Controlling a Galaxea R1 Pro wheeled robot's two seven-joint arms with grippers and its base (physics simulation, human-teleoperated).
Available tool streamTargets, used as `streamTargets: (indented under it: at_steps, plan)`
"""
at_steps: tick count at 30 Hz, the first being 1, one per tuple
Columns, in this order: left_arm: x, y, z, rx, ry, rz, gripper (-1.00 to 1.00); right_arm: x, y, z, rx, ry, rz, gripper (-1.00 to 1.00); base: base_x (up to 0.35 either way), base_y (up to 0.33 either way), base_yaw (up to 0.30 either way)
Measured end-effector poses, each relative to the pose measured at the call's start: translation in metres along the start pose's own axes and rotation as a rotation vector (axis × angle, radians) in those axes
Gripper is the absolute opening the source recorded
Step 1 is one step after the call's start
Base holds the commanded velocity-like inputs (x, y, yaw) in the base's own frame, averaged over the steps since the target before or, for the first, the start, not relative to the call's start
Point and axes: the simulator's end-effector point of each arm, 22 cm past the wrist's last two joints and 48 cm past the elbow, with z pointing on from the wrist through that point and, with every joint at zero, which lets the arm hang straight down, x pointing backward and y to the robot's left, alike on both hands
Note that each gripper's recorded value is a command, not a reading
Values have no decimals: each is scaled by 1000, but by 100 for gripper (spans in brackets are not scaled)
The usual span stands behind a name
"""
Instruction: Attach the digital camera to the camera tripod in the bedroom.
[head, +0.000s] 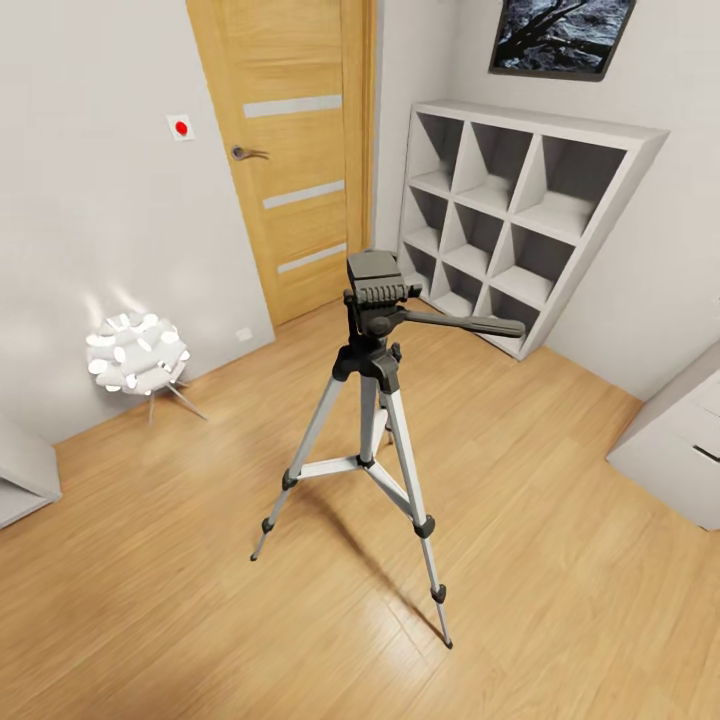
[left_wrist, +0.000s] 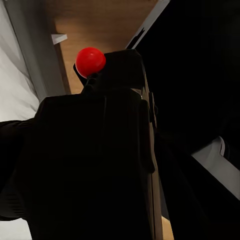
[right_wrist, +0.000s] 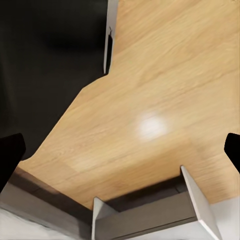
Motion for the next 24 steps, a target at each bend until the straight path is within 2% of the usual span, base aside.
streamTargets:
  at_steps: [11, 15, 17, 20, 21, 24]
  plan:
    - [0, 0, 0, 0, 0, 0, -100, -4, -8, 0, 16, -8, 2, 100, 0, 0, 0]
    - [0, 0, 0, 0, 0, 0, -100, -17, -20, -1, 33, -32, 3, 100, 0, 0, 0]
    - [0, 0, 0, 1, 0, 0, -100, -34, -28, -2, 48, -58, 2, 100, 0, 0, 0]
    - [0, 0, 0, 1, 0, 0, -100, -84, -48, -8, 89, -119, 6, 100, 0, 0, 0]
    - [0, 0, 0, 1, 0, 0, -100, -112, -59, -14, 111, -133, 13, 100, 0, 0, 0]
    - [0, 0, 0, 2, -1, 1, -100, -160, -76, -28, 140, -154, 31, 100, 0, 0, 0]
